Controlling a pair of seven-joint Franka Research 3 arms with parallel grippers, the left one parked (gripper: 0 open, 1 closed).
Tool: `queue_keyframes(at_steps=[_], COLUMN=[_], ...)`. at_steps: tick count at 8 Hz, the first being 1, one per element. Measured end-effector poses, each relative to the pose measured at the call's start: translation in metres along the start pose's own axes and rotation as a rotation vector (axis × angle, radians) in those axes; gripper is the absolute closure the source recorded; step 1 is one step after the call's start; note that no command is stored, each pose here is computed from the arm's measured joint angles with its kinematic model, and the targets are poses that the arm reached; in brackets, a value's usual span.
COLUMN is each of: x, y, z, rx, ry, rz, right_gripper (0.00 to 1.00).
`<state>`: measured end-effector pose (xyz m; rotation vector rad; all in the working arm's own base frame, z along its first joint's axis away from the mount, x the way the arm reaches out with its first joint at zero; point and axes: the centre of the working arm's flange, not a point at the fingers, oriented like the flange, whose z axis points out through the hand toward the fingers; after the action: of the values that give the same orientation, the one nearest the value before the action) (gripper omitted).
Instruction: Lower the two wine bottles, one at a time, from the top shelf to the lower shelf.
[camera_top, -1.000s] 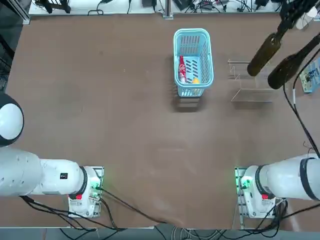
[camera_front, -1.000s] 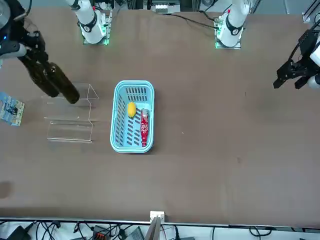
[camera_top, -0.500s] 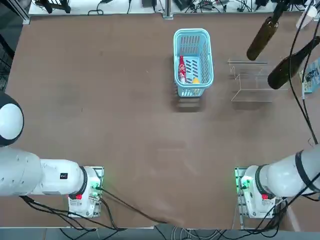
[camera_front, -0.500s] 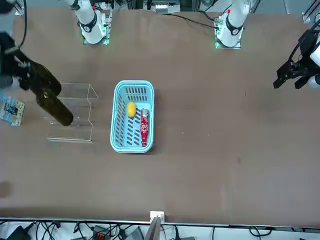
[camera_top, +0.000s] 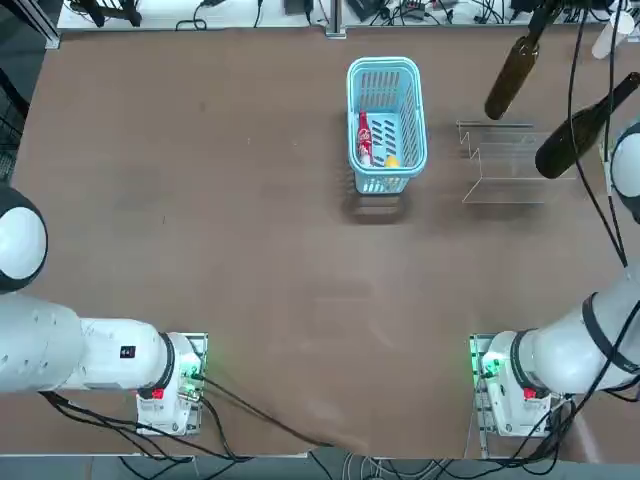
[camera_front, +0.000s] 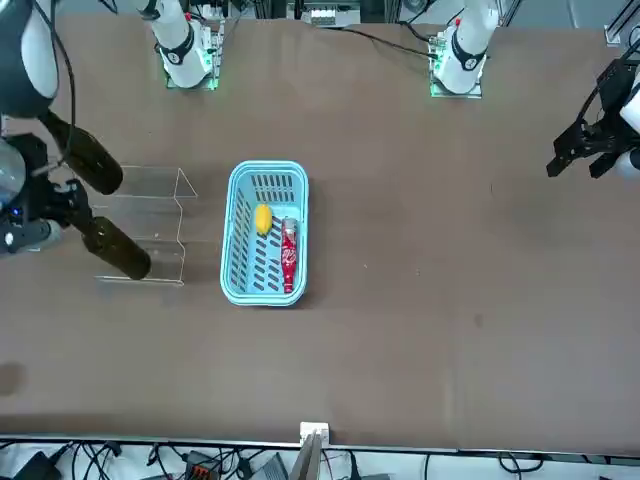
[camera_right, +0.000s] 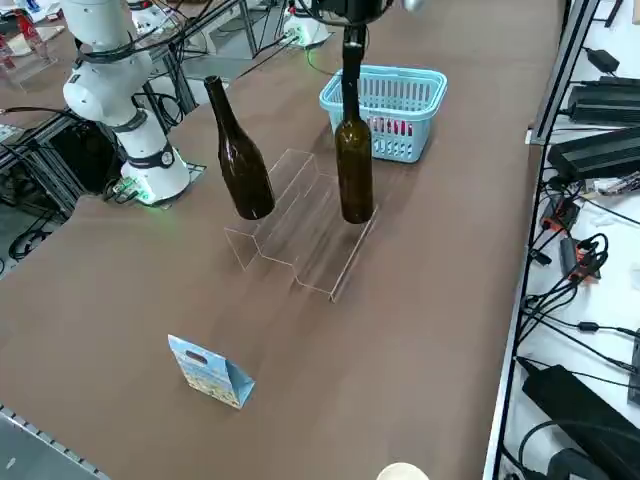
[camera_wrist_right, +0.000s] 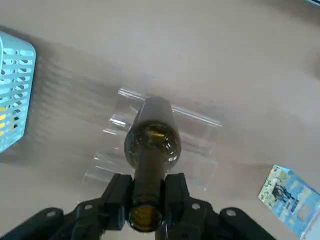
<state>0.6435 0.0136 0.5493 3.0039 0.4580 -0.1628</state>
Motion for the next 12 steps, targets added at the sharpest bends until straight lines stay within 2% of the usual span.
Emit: queue_keyframes(at_steps=[5, 12], x=[0.006, -0.002], y=[-0.007, -0.01], z=[0.027, 0.046], rx=[0.048, 0.055], ry=[-0.025, -0.014], rz=[-0.005, 0.002], right_gripper=[0.61, 0.61])
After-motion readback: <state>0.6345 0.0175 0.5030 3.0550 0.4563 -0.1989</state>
